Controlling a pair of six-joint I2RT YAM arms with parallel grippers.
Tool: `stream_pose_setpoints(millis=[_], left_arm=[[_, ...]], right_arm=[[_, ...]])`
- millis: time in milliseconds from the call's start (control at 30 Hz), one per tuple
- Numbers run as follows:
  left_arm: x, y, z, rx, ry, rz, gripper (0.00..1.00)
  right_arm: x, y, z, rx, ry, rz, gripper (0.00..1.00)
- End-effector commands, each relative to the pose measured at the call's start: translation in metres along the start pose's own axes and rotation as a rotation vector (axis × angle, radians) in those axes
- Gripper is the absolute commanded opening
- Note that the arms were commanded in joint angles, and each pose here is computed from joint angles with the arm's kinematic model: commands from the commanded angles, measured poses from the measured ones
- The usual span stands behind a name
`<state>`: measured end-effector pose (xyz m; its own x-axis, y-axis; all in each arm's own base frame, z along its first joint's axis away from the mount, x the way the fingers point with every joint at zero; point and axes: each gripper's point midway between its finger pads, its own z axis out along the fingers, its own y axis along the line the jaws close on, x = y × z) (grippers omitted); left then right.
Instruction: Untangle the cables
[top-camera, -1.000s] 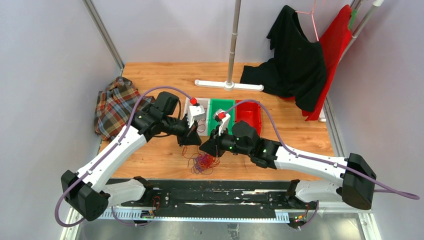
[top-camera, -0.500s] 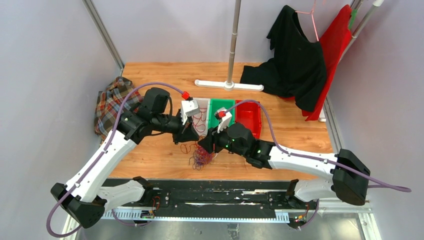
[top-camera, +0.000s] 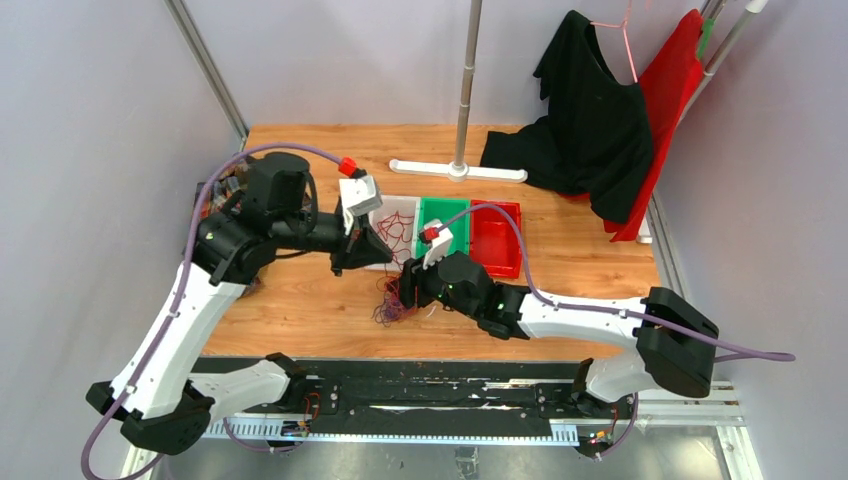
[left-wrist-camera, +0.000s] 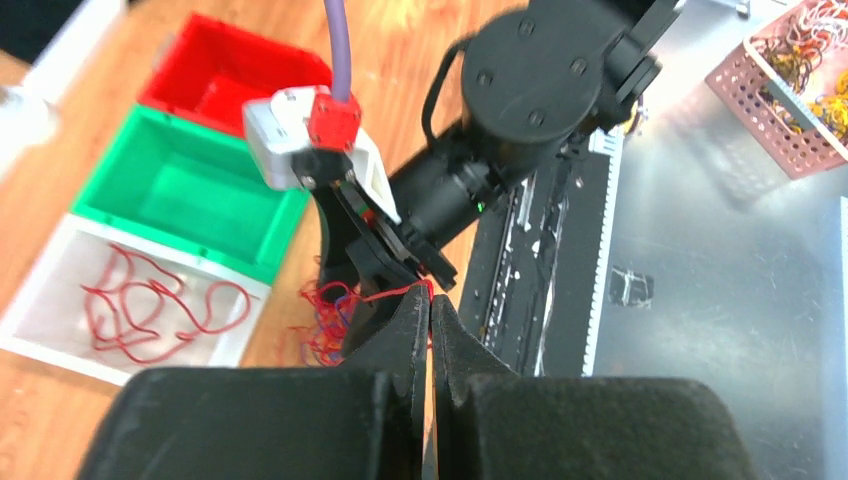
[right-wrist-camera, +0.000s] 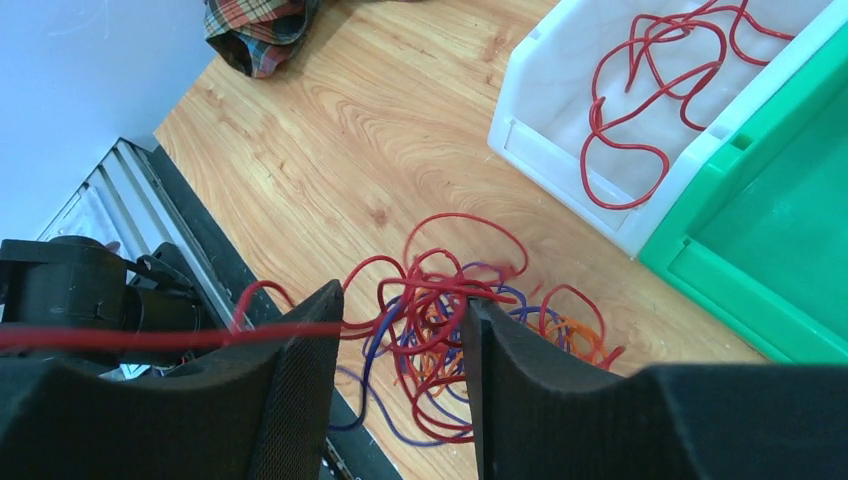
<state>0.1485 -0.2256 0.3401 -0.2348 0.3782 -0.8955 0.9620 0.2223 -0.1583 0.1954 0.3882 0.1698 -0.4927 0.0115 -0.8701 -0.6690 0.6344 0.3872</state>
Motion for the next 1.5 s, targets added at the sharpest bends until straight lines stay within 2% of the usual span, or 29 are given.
stream_pose_setpoints(millis=[0,433,633,700,767,800,867,967,1133,1267,1367,1467], left_arm=[[-0.043,-0.015,-0.024,-0.009,-0.101,0.067,0.01],[-0.152,-0.031,-0.102,-0.230,-0.357,0.308,0.01],[-0.176,-0.032,-0.125,-0.313,-0.421,0.353,0.00],[-0.158,-0.023,-0.115,-0.321,-0.374,0.321,0.00],[-0.123,-0.008,-0.096,-0.330,-0.282,0.290,0.01],[-0.099,0.003,-0.085,-0.340,-0.220,0.275,0.05],[-0.049,0.023,-0.065,-0.355,-0.091,0.287,0.23],[0.035,0.050,-0.034,-0.335,0.130,0.289,0.44],[0.121,0.066,-0.002,-0.217,0.364,0.293,0.63],[0.164,0.082,0.013,-0.189,0.474,0.324,0.72],[0.185,0.097,0.022,-0.210,0.497,0.341,0.74],[0.201,0.102,0.031,-0.205,0.512,0.293,0.74]], right_arm=[[0.013,-0.010,0.002,0.043,-0.015,0.009,0.48],[0.075,-0.046,-0.008,0.117,0.070,0.054,0.47],[0.093,-0.059,-0.019,0.154,0.080,0.067,0.48],[0.093,-0.059,-0.021,0.152,0.081,0.066,0.48],[0.089,-0.057,-0.022,0.145,0.076,0.063,0.48],[0.088,-0.056,-0.023,0.144,0.074,0.060,0.48],[0.084,-0.055,-0.025,0.139,0.068,0.058,0.47],[0.082,-0.053,-0.029,0.133,0.068,0.054,0.46],[0.085,-0.058,-0.036,0.148,0.081,0.047,0.45],[0.092,-0.067,-0.042,0.176,0.089,0.047,0.44],[0.097,-0.071,-0.046,0.190,0.100,0.050,0.43],[0.094,-0.072,-0.051,0.195,0.094,0.053,0.43]])
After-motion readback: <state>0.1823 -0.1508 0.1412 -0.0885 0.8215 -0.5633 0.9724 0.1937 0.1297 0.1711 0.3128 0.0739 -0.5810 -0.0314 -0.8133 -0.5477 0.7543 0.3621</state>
